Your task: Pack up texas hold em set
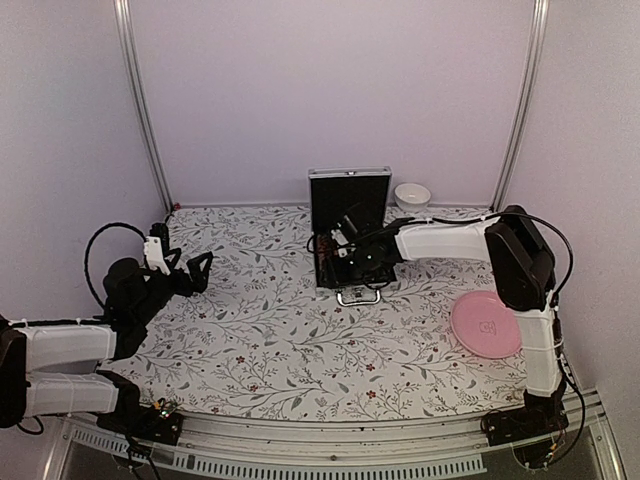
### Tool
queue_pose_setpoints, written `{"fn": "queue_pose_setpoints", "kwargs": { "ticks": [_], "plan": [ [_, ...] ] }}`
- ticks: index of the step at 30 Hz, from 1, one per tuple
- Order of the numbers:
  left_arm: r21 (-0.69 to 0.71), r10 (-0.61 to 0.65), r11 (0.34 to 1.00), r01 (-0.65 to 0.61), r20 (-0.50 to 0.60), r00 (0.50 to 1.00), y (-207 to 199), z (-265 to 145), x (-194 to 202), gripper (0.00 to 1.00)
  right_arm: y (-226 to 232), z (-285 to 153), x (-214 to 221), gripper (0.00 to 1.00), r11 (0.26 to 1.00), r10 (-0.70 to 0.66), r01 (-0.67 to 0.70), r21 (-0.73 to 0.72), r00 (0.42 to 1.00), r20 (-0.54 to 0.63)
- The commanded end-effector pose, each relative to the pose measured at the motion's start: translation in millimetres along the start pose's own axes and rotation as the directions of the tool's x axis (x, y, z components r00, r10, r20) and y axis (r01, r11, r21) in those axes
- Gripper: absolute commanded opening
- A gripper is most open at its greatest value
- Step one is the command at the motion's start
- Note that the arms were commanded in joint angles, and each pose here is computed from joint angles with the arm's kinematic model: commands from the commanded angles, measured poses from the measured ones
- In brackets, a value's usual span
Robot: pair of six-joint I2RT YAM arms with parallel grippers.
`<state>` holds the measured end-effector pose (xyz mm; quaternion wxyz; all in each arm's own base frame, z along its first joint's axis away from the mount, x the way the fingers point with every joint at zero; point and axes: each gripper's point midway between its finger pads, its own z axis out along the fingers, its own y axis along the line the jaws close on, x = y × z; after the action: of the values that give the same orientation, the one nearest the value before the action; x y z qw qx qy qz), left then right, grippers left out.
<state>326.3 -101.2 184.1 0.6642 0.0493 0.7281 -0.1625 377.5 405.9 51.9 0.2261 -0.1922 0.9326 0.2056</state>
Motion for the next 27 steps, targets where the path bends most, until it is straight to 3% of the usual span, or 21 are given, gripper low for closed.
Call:
{"fn": "queue_pose_setpoints", "kwargs": {
  "ticks": [1, 13, 27],
  "plan": [
    [-0.007, 0.003, 1.0, -0.003, 0.014, 1.0, 2, 2, -6, 0.97, 33, 19, 85, 0.64, 0.995, -0.019, -0.008, -0.097, 0.963, -0.269],
    [-0.008, 0.003, 1.0, -0.003, 0.015, 1.0, 2, 1, -6, 0.97, 89, 16, 111, 0.63, 0.979, -0.064, -0.004, -0.205, 0.945, -0.321],
    [-0.01, 0.005, 1.0, -0.005, 0.017, 1.0, 3, 1, -6, 0.97, 132, 21, 102, 0.63, 0.957, -0.118, 0.033, -0.288, 0.952, -0.282]
  ]
}}
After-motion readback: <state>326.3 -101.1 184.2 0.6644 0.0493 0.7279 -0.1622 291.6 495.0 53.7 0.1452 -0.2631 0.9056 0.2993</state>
